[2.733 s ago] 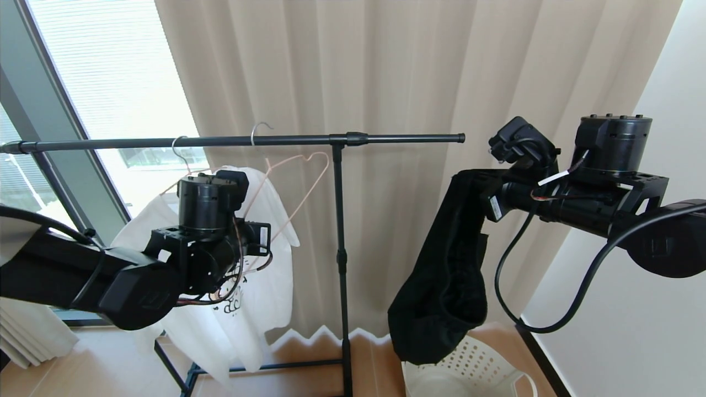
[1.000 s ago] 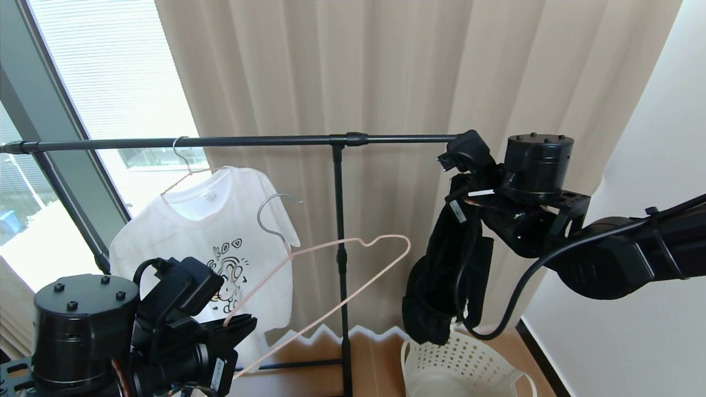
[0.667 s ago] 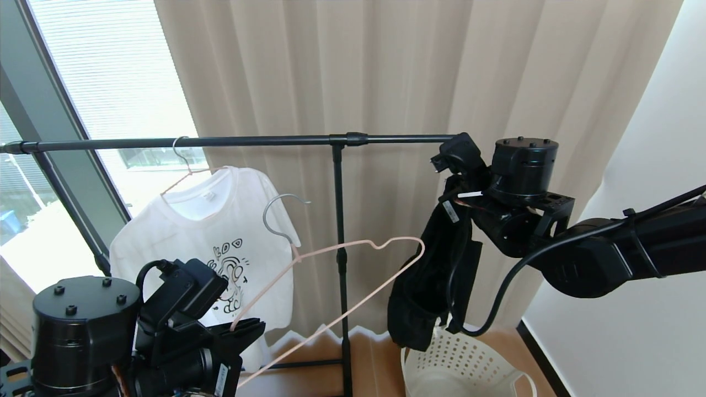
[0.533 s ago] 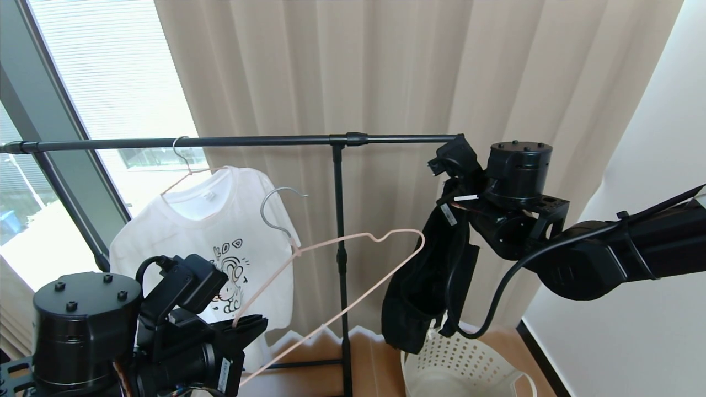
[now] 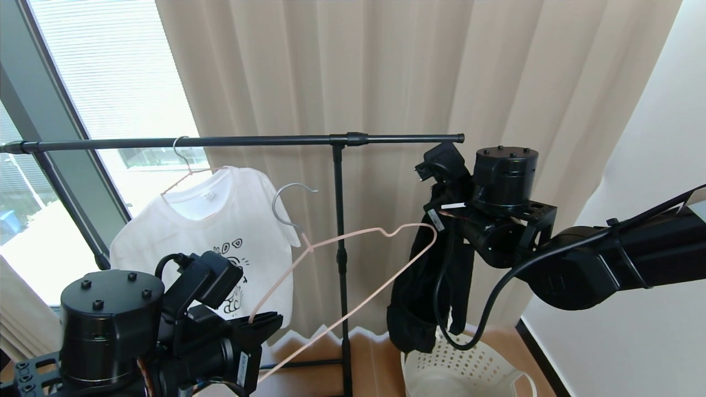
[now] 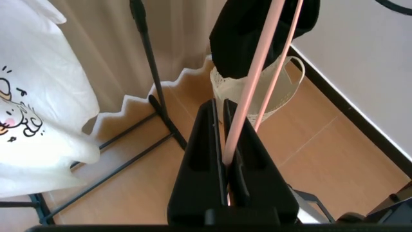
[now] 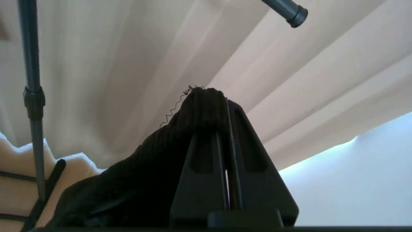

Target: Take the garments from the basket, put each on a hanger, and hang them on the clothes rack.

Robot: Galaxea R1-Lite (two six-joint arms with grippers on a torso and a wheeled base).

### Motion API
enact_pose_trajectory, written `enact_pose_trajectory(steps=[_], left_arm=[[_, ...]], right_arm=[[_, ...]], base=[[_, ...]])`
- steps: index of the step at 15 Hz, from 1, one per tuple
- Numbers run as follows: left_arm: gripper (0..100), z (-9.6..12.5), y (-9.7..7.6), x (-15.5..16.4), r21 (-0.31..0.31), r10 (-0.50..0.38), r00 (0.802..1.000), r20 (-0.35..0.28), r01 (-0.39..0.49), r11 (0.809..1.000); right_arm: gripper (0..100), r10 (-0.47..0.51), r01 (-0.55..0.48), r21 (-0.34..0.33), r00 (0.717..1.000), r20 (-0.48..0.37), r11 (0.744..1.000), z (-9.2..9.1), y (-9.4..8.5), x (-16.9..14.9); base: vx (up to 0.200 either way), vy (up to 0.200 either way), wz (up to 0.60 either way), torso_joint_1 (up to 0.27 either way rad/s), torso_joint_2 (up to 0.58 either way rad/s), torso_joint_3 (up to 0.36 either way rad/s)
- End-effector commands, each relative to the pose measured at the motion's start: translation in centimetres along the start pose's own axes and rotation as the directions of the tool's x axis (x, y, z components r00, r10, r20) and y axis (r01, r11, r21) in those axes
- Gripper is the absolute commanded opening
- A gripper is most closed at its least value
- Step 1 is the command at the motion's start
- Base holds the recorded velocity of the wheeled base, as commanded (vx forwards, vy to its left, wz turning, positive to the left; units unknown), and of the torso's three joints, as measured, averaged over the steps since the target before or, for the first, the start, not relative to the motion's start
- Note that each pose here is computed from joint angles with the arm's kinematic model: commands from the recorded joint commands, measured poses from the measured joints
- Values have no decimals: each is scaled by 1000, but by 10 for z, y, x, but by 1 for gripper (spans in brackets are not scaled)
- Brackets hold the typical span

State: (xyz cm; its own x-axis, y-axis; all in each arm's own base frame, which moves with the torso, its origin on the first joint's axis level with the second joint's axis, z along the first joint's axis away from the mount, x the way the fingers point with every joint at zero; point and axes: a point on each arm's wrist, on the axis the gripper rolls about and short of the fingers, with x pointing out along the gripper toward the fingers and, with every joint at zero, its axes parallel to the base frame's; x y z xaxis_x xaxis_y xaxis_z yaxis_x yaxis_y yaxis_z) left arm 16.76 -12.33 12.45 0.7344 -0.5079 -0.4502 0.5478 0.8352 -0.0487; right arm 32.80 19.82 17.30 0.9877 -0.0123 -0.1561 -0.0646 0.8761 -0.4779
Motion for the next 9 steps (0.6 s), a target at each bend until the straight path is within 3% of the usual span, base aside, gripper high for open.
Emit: enact_pose_trajectory(steps=[1, 9], left_arm=[[0, -2, 0, 4, 2, -1, 1000, -18, 1, 1000], [0, 2, 0, 8, 0, 57, 998, 13, -57, 998]], right_arm=[[0, 19, -19, 1, 1000, 8, 1000, 2, 6, -5], [0, -10, 10, 3, 1000, 9, 1000, 6, 19, -19]], base=[[0, 0, 0, 0, 0, 0], [0, 0, 0, 0, 0, 0]])
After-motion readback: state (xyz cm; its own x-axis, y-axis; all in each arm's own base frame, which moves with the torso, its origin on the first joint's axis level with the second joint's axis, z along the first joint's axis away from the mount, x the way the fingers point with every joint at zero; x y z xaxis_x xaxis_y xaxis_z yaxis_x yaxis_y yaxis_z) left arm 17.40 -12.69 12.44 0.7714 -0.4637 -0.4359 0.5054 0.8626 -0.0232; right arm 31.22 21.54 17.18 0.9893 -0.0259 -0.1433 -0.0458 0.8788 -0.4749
